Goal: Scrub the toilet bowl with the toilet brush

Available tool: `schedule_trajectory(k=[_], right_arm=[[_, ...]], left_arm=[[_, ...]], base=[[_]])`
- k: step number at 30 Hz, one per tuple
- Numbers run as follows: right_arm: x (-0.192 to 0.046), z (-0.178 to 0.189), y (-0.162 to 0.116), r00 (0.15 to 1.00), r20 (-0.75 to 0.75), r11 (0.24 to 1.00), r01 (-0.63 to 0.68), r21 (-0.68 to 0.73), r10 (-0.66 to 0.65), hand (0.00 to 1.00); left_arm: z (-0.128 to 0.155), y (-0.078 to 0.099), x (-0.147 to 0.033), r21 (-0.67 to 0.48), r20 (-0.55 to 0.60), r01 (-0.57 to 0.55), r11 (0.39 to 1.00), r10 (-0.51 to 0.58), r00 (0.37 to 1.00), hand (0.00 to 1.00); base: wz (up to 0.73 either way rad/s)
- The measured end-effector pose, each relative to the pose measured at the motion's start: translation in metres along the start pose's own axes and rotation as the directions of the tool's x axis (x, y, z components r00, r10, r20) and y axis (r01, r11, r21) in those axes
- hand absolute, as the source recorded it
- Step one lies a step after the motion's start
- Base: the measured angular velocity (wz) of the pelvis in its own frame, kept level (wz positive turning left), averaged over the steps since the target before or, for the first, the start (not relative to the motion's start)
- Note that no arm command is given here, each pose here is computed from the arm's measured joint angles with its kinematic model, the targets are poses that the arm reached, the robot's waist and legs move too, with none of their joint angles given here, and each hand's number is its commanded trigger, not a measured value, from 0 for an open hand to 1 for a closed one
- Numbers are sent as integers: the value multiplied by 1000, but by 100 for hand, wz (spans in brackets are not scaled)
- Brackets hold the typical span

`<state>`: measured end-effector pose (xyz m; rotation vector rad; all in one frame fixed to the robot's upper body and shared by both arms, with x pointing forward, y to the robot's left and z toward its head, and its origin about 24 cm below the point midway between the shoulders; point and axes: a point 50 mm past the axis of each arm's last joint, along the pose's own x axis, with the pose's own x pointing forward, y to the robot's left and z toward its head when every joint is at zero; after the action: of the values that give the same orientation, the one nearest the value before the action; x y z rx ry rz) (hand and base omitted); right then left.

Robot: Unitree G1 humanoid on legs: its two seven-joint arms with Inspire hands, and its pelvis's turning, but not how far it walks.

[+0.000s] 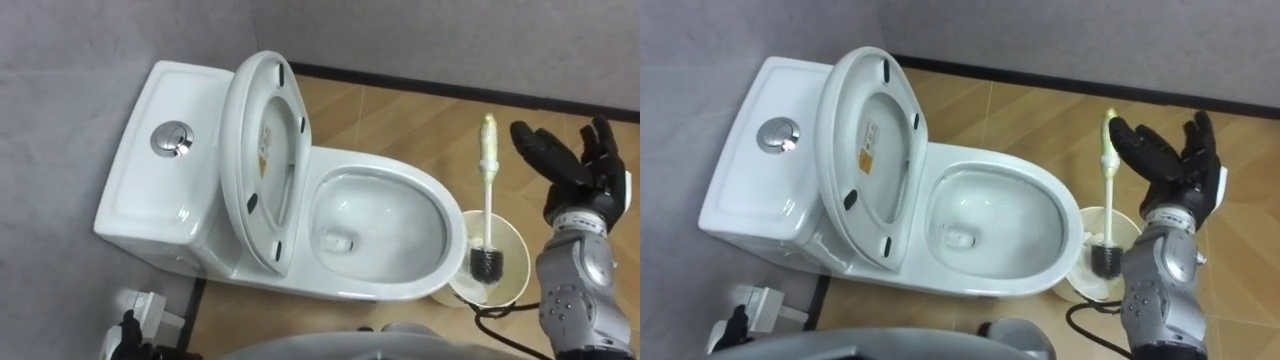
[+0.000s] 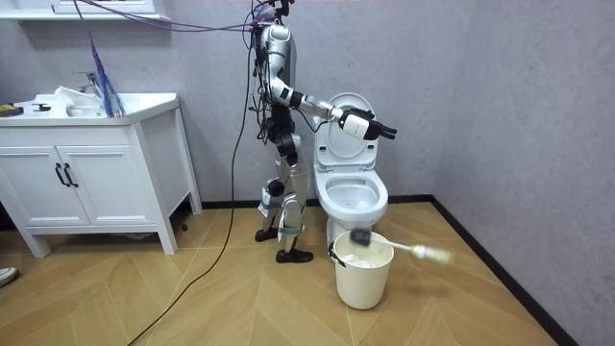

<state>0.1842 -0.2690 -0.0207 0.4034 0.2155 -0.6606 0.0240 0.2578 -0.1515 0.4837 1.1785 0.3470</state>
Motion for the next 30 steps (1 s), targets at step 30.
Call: schedule_trajectory(k=[30], right_arm=[[-78,-115,-147,651,-389,750,475,-460,-651,0]], left_arm=[[-14,-3,-4,5,-60,13,1000,-13,998,0]], base=[[-1]])
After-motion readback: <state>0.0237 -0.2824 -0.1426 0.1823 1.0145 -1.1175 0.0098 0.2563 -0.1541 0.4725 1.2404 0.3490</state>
